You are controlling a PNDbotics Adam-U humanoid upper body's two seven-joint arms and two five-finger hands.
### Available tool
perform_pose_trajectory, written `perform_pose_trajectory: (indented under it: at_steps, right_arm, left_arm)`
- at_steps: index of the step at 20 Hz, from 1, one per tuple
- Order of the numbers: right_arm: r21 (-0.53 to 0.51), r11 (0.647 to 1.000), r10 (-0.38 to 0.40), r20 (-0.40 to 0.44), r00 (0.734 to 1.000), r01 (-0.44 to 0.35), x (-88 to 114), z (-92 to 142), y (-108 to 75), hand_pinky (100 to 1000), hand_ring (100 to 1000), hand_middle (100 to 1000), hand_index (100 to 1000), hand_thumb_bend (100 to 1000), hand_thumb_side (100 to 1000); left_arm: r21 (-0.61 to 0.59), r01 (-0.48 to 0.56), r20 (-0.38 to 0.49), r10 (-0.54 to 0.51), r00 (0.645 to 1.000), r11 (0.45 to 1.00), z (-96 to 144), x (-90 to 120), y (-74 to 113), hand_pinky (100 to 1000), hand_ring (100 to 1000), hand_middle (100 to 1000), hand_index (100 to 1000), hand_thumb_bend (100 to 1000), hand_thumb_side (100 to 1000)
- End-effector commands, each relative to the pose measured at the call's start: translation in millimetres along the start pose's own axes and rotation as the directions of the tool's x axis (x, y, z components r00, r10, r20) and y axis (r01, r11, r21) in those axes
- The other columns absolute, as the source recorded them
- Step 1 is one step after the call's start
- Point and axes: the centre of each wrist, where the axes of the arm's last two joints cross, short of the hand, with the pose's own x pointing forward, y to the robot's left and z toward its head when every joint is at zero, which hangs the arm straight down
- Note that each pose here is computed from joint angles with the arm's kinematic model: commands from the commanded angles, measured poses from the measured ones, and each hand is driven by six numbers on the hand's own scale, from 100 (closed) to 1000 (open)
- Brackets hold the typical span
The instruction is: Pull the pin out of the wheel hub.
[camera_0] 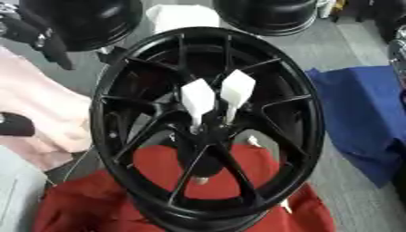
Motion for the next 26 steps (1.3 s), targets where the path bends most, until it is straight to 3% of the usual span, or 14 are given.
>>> perform_pose_trajectory:
  at_steps: [1, 16, 26]
  right_arm:
    - [0.002, 1.000, 0.028, 0.034, 0.999, -0.028, 11, -5, -5.9, 959, 837, 697, 687, 100, 646]
    - [0.028, 1.000, 0.005, 0.056, 0.998, -0.006, 18, -11, 1.8, 959, 836, 696, 686, 100, 658]
    - [0.042, 0.999, 0.004, 0.072, 0.997, -0.008, 23, -15, 2.9, 960, 836, 696, 687, 100, 667]
  left_arm:
    - [-0.017, 0.041, 0.015, -0.041, 0.999, 0.999, -8, -3, 8.0, 781, 760, 733, 827, 566, 689]
    - [-0.002, 0.099, 0.142, -0.098, 0.985, 0.995, -62, 1, 32.6, 778, 760, 732, 822, 591, 640]
    - [0.013, 0.138, 0.212, -0.137, 0.968, 0.990, -74, 12, 48.1, 779, 762, 736, 818, 608, 598]
